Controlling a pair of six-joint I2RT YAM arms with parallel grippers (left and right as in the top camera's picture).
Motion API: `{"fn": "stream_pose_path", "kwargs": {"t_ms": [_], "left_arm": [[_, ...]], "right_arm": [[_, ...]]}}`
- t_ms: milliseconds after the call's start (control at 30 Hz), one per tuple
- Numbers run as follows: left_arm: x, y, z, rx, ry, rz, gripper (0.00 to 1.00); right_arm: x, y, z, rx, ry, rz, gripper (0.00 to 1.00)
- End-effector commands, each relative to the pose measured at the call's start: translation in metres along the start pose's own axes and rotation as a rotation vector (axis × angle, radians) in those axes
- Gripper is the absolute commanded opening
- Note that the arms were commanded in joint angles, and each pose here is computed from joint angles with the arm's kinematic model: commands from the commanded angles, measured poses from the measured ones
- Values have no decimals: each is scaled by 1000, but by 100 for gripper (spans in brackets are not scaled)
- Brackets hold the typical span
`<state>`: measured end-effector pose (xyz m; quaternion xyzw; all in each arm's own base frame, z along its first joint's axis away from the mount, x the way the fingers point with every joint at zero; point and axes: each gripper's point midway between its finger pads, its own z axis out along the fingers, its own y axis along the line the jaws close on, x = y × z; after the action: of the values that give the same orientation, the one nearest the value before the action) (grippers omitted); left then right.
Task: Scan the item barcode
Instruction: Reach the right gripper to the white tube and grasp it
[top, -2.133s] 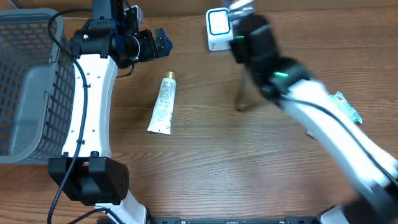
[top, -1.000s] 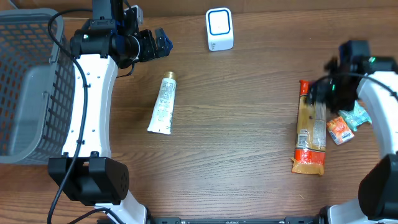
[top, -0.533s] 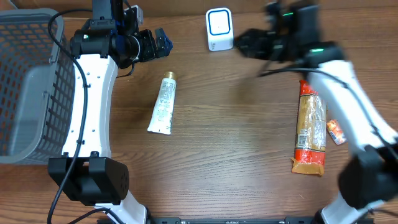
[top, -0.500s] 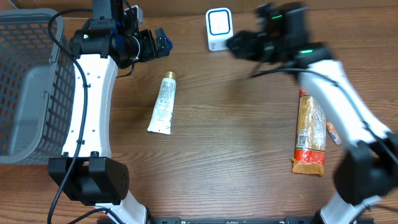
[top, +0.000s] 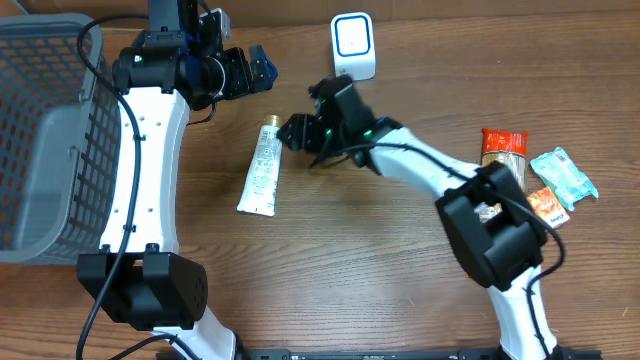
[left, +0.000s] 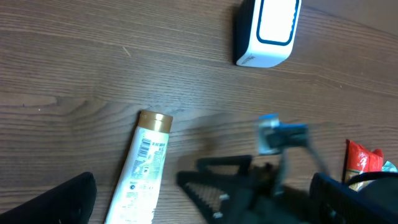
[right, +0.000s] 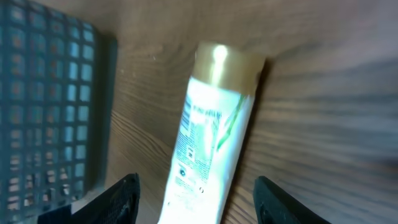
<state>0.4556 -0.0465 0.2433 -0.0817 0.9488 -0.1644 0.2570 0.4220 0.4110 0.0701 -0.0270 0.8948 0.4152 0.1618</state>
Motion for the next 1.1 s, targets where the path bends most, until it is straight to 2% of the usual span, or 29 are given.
{"fn": "stream_pose_path", "kwargs": {"t_ms": [0,300,533,633,800,933,1067], "left_arm": [[-1,-1,0,2,-4,23,100],[-1,-1,0,2,-4,23,100],[-1,-1,0,2,-4,23,100],[-1,-1,0,2,-4,23,100],[-1,-1,0,2,-4,23,100],[-1,-1,0,2,-4,23,100],[-1,-1,0,2,-4,23,100]], "right_arm": [[20,-14,22,40,24,16,61],[44,-25,49,51,59,-11,50],[67,-29,68,56,93,-22,48],[74,-26,70,67,97,-31,34],[87,-37,69,124,138,-4,4],[78,-28,56,14,204,36,4],[51,-24,19,-53,232,82,4]]}}
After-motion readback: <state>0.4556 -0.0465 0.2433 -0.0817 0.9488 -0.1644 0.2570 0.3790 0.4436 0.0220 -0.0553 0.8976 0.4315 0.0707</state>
